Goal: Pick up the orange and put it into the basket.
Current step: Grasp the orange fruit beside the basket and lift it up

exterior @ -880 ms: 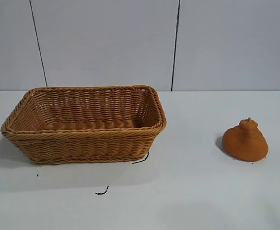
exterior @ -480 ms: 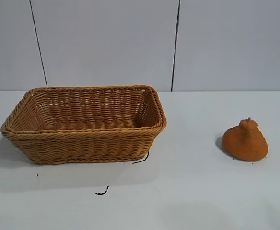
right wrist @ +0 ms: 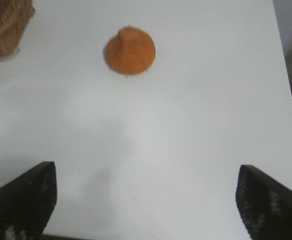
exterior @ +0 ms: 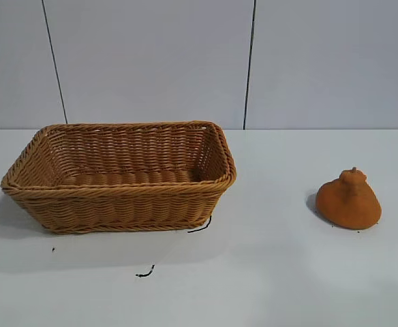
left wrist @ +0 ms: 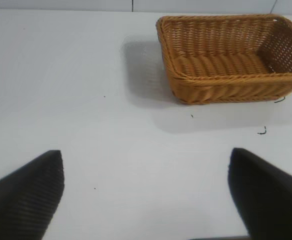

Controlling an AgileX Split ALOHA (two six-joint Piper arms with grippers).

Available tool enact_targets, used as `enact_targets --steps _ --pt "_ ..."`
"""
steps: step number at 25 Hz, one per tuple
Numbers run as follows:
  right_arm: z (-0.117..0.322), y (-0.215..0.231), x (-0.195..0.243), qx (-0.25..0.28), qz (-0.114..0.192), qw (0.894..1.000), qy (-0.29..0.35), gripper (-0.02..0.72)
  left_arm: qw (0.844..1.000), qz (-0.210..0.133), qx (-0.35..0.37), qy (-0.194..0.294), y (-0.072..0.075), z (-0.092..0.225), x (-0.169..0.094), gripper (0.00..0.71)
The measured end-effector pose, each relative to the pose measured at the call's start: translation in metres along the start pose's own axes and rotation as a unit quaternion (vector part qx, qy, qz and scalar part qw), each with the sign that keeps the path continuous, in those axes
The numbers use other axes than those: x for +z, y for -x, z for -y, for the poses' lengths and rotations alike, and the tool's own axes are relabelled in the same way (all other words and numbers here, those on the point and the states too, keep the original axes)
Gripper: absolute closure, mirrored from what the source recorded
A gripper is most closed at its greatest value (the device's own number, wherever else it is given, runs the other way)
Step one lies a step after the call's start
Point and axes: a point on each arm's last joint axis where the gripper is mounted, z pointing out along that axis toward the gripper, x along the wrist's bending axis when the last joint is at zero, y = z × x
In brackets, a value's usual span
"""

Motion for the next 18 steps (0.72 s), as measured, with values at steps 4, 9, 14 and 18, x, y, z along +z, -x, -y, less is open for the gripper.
enact_targets --steps 4,9,14,18 --pt "-0.056 -0.001 0.029 0.001 -0.003 1.000 -0.027 0.008 1.000 0.000 0.000 0.000 0.000 0.000 0.000 0.071" --pt "-0.113 -0.003 0.070 -0.001 -0.006 0.999 -0.052 0.008 1.000 0.000 0.000 0.000 0.000 0.000 0.000 0.071" --pt "-0.157 -0.006 0.104 0.004 -0.020 0.998 -0.057 0.008 1.000 0.000 0.000 0.000 0.000 0.000 0.000 0.071" --pt "-0.169 -0.016 0.136 -0.001 -0.029 0.996 -0.081 0.008 1.000 0.000 0.000 0.000 0.000 0.000 0.000 0.071"
